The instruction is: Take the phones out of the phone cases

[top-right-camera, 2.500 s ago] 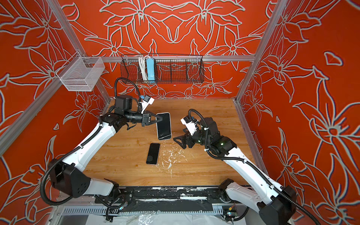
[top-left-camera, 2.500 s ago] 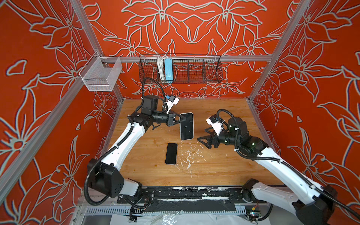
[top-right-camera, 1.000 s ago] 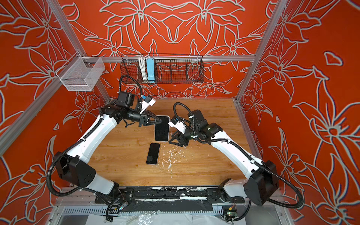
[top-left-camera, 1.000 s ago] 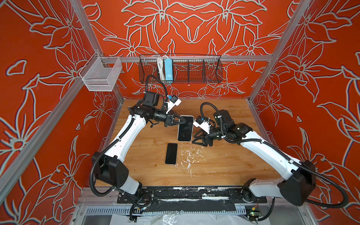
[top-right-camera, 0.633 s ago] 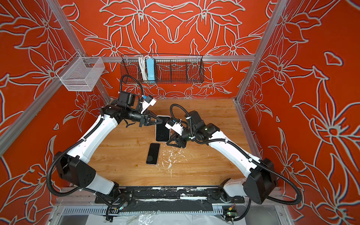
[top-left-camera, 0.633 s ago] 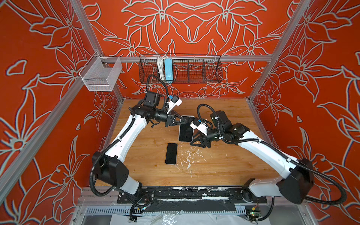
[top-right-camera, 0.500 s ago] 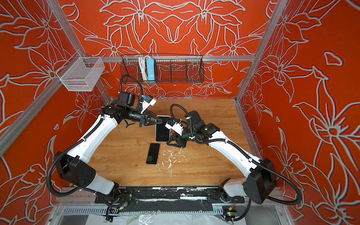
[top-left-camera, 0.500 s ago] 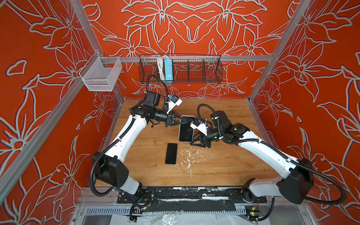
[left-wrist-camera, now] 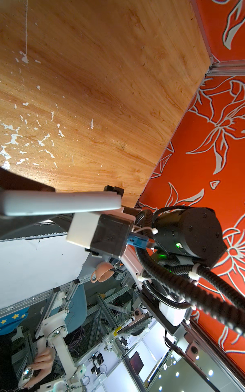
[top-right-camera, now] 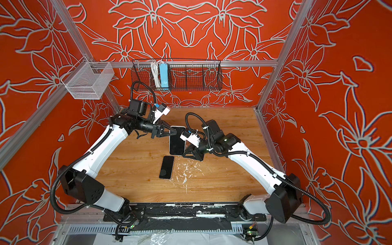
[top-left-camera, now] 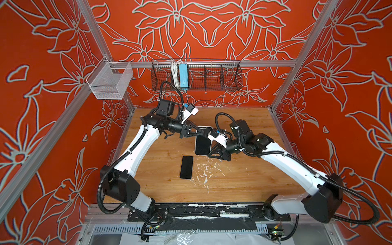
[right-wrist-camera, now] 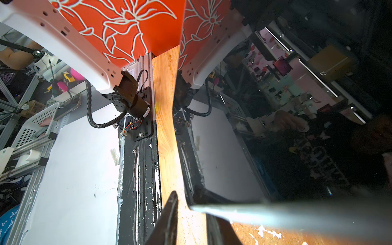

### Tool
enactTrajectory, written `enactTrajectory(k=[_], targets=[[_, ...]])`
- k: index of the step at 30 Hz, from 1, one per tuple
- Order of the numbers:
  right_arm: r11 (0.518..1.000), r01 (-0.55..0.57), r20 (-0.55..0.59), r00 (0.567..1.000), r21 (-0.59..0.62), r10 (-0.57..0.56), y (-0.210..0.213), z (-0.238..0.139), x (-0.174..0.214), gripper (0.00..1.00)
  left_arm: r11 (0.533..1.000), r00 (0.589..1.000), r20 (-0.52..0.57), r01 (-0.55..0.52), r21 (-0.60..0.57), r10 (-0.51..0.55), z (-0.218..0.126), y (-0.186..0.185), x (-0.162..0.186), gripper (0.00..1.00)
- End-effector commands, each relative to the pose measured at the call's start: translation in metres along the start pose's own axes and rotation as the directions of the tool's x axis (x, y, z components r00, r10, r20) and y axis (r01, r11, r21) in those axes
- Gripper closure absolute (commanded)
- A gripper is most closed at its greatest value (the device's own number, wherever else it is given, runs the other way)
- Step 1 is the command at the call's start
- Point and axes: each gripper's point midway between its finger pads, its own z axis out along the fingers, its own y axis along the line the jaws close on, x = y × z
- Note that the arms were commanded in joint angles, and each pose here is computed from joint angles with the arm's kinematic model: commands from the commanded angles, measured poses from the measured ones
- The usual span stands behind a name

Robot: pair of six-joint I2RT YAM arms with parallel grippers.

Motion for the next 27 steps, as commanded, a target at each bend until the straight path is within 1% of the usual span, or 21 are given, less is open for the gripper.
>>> enactTrajectory(k=[1,6,10,17,27], targets=[[0.998,0.049,0.038,0.998,-0.032,-0.047,0.014,-0.009,-0.015,0.78,0.994,0.996,0.027,-0.085,0.075,0.083,0.000,-0.025,-0.012,1.00],[0.997,0.043,0.048,0.998,-0.066,-0.040,0.019,-0.009,-0.018,0.83,0.992,0.995,0.030,-0.096,0.077,0.094,0.000,-0.027,-0.013,1.00],[0.996,0.037,0.056,0.998,-0.085,-0.032,0.023,-0.010,-0.019,0.90,0.990,0.994,0.038,-0.107,0.091,0.104,0.000,-0.029,-0.015,1.00],[0.994,0.064,0.089,0.994,-0.092,-0.056,0.032,-0.006,-0.027,0.94,0.984,0.993,0.073,-0.104,0.145,0.094,0.003,-0.026,-0.021,1.00],[0.986,0.138,0.136,0.983,-0.090,-0.125,0.048,-0.003,-0.044,0.97,0.972,0.994,0.075,-0.096,0.212,0.082,0.012,-0.027,-0.024,1.00]])
